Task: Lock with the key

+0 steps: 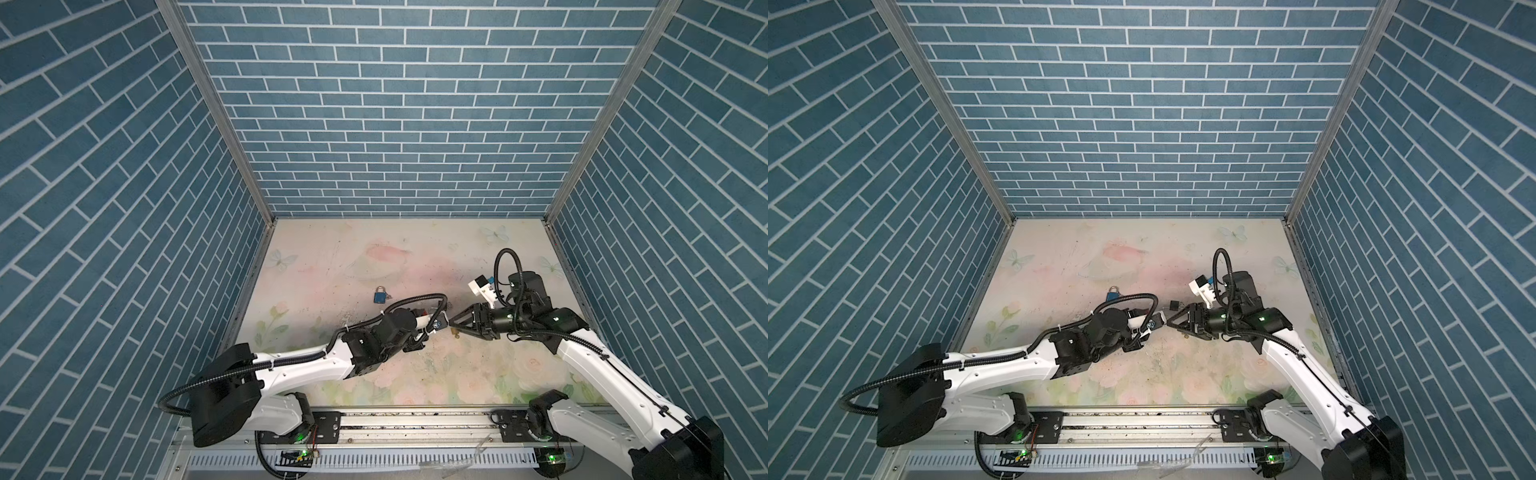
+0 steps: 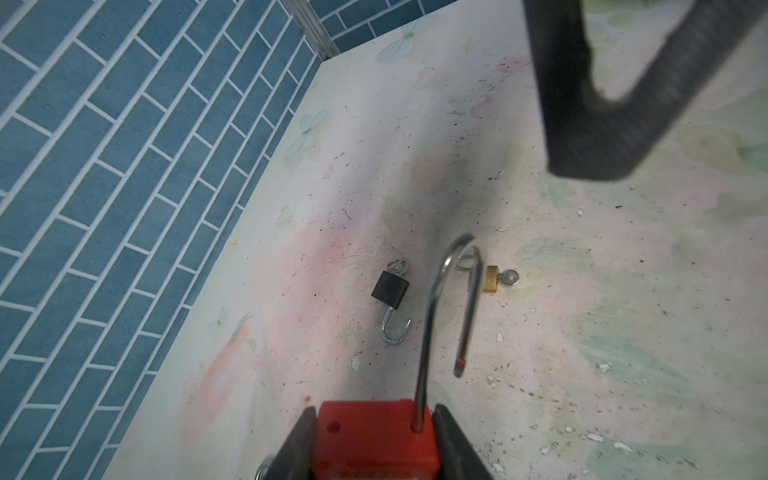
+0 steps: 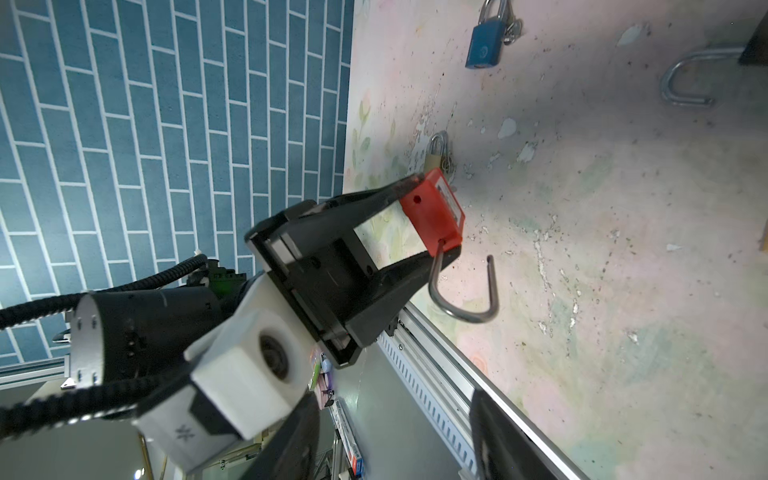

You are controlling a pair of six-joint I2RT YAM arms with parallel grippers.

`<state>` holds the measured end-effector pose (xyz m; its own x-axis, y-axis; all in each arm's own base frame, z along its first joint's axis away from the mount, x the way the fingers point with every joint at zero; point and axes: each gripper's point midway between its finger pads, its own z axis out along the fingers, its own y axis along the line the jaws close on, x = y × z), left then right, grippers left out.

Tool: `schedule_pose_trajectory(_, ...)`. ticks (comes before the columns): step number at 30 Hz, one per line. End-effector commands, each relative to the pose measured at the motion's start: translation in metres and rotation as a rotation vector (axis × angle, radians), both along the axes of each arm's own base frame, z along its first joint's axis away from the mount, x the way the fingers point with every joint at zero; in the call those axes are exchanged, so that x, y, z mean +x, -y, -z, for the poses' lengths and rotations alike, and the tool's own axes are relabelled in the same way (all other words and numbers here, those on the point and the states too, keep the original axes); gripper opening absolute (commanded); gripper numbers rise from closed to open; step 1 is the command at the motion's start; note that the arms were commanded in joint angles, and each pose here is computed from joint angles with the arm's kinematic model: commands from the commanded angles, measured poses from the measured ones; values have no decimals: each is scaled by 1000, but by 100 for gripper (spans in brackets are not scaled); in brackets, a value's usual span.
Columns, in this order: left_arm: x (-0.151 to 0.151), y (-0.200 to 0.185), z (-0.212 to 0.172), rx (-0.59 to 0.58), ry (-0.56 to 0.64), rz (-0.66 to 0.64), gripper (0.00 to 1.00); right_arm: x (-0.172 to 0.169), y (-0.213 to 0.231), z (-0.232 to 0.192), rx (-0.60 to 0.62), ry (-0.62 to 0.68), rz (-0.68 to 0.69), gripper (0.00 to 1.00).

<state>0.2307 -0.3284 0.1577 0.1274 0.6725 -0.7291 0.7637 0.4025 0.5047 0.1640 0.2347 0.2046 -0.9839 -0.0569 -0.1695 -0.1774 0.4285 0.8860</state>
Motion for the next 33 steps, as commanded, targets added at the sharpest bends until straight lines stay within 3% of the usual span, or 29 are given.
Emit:
schedule_pose_trajectory(1, 9, 8, -31, -85, 55, -14, 0, 0, -7, -1, 33, -30, 4, 59)
schedule_pose_trajectory(11, -6, 13, -26, -66, 29, 81, 0, 18, -14, 3, 46, -16, 38, 48)
schedule_pose_trajectory(15, -9, 14, -27, -66, 33, 105, 0, 22, -16, 5, 31, -15, 31, 38)
schedule_pose_trajectory(22, -7, 12, -29, -73, 45, 90, 0, 26, -9, 5, -27, 24, 57, 43)
schedule_pose_trajectory(33, -9, 18, -27, -68, 33, 119, 0, 32, -12, -4, 3, 65, 64, 30)
